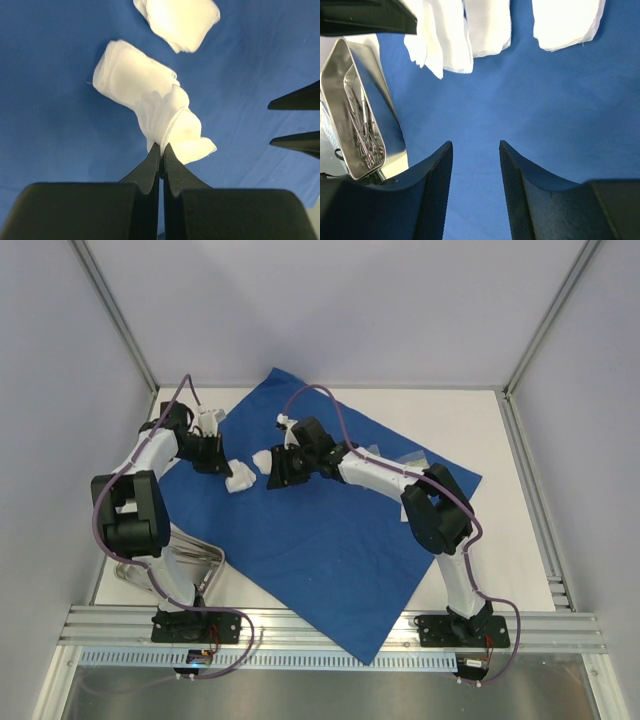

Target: Prepare the surgical pack

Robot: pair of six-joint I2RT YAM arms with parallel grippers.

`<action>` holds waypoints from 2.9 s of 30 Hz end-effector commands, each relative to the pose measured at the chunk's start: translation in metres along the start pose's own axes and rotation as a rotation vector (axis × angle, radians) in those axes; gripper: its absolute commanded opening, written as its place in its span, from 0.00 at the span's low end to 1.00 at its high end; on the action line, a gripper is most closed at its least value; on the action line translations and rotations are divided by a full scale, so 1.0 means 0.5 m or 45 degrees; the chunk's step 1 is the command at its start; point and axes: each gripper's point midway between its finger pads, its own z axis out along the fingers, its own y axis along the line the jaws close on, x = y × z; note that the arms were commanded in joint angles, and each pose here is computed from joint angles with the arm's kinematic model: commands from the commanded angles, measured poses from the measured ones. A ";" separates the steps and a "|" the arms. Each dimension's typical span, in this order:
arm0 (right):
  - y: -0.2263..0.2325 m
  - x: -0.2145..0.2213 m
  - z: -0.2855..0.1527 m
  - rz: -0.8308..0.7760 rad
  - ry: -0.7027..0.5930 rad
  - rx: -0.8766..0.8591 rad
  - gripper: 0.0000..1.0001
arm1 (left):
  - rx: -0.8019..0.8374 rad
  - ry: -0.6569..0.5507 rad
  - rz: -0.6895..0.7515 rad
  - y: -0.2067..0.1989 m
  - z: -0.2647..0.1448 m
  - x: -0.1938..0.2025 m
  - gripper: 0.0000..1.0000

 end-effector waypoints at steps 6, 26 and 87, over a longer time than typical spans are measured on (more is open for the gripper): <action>0.024 -0.060 -0.001 0.005 -0.095 -0.048 0.45 | 0.017 -0.136 -0.114 0.015 0.030 -0.098 0.00; -0.017 -0.174 0.183 0.129 -0.254 -0.029 0.58 | -0.068 0.024 -0.153 0.068 0.101 -0.043 0.01; -0.026 -0.189 0.099 0.096 -0.074 -0.166 0.00 | -0.330 -0.116 0.041 0.005 -0.081 -0.077 0.75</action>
